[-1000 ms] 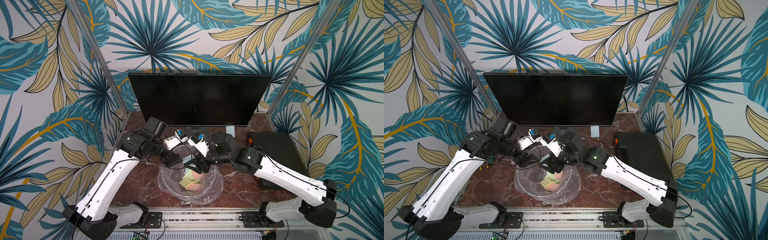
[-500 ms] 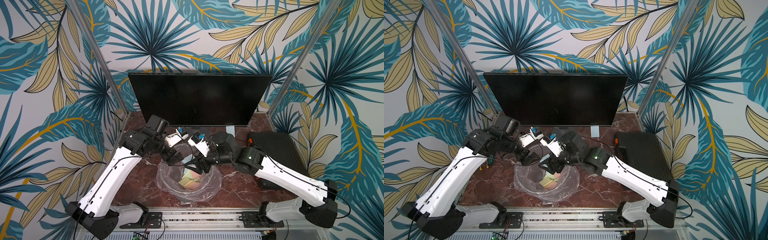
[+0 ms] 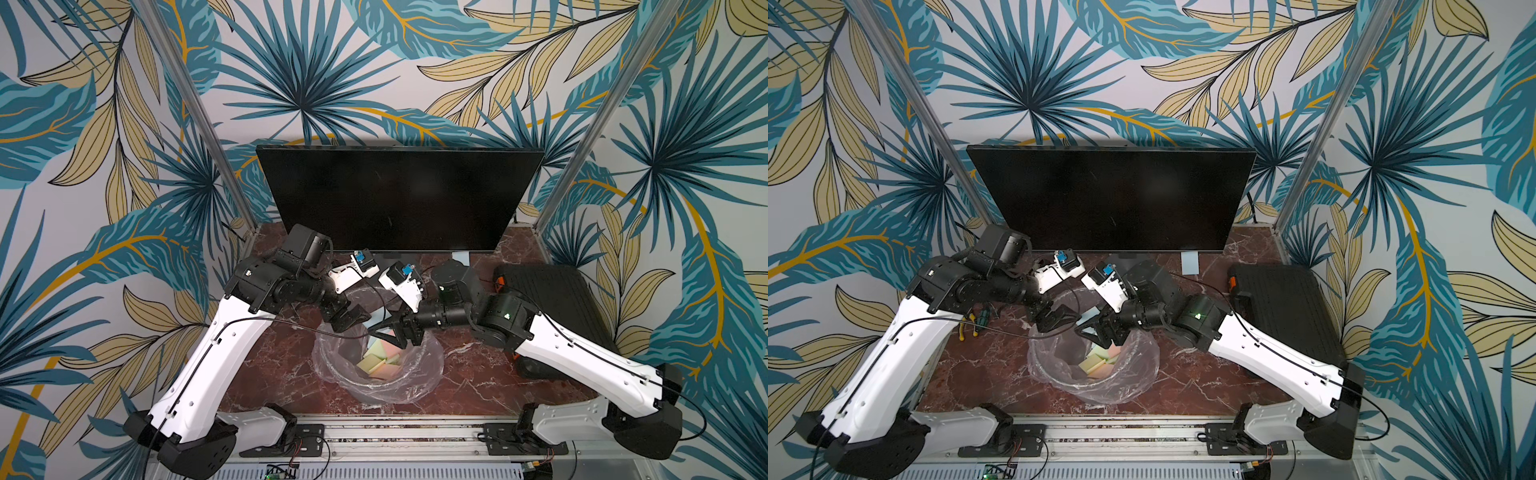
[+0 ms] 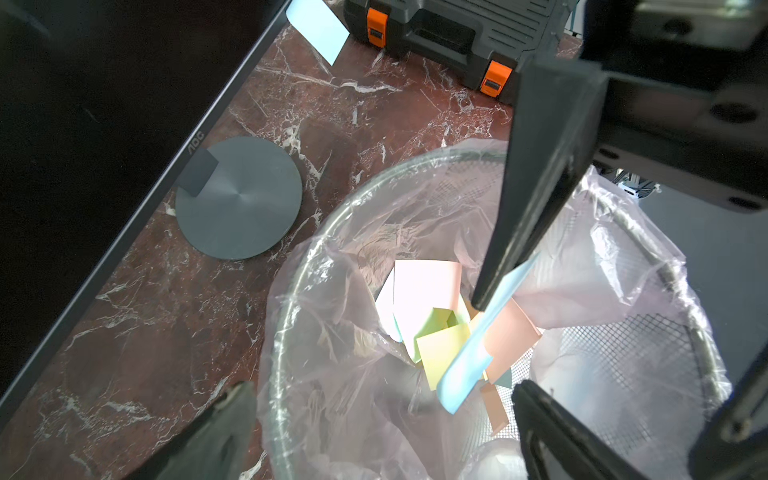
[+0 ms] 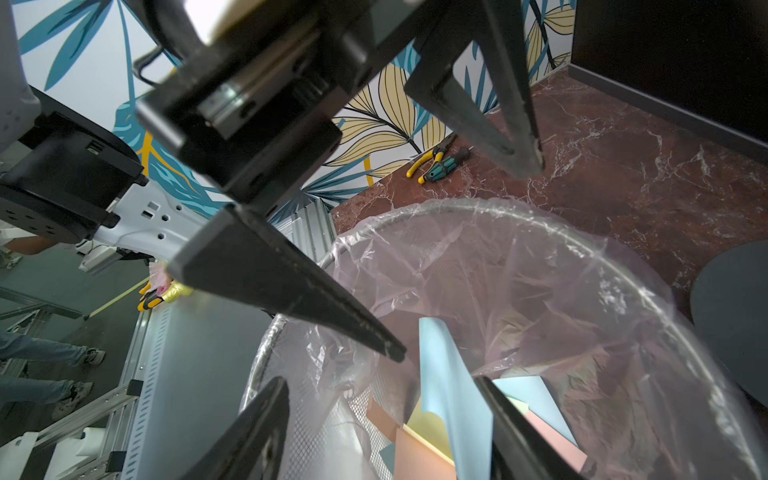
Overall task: Remove the sticky note from the monitor
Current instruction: Place the sticky note in the trash bin.
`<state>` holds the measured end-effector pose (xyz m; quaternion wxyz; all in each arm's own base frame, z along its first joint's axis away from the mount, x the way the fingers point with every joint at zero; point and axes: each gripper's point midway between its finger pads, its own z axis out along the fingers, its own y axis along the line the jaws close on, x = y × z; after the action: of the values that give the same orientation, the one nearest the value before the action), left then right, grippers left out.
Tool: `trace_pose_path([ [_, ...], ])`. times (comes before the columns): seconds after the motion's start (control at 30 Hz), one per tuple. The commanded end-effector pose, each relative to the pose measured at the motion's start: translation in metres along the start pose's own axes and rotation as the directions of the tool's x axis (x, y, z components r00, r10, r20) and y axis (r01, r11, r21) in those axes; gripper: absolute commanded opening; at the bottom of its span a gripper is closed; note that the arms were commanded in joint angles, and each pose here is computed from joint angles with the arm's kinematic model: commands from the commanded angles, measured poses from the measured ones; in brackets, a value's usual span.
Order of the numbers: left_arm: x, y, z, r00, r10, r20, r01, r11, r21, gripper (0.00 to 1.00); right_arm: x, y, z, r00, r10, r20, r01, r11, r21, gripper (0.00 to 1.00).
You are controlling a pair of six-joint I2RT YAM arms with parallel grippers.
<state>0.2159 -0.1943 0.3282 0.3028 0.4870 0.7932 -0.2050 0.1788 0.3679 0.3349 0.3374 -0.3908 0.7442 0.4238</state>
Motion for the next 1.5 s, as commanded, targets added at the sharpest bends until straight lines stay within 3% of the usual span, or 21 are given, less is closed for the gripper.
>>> trace_pose_path([
  [0.0,-0.003,-0.008,0.002,0.999,0.02,0.026,-0.021,0.999,0.033,1.0,-0.011,0.01,-0.008,0.999,0.0,0.046,0.002,0.999,-0.046,0.72],
  [0.67,0.019,0.021,0.021,0.998,0.004,-0.07,-0.011,0.994,-0.109,1.0,-0.025,0.026,-0.03,0.992,0.011,0.123,0.003,0.994,-0.111,0.72],
  [1.13,-0.005,-0.001,-0.005,0.998,0.056,0.035,-0.054,0.997,-0.047,1.0,-0.014,0.017,-0.003,0.995,0.06,0.074,-0.05,0.99,-0.134,0.72],
  [1.47,0.003,0.033,0.0,0.999,0.04,-0.008,-0.041,0.976,-0.214,1.0,-0.024,-0.001,-0.025,0.991,0.044,0.13,-0.044,0.999,0.002,0.73],
])
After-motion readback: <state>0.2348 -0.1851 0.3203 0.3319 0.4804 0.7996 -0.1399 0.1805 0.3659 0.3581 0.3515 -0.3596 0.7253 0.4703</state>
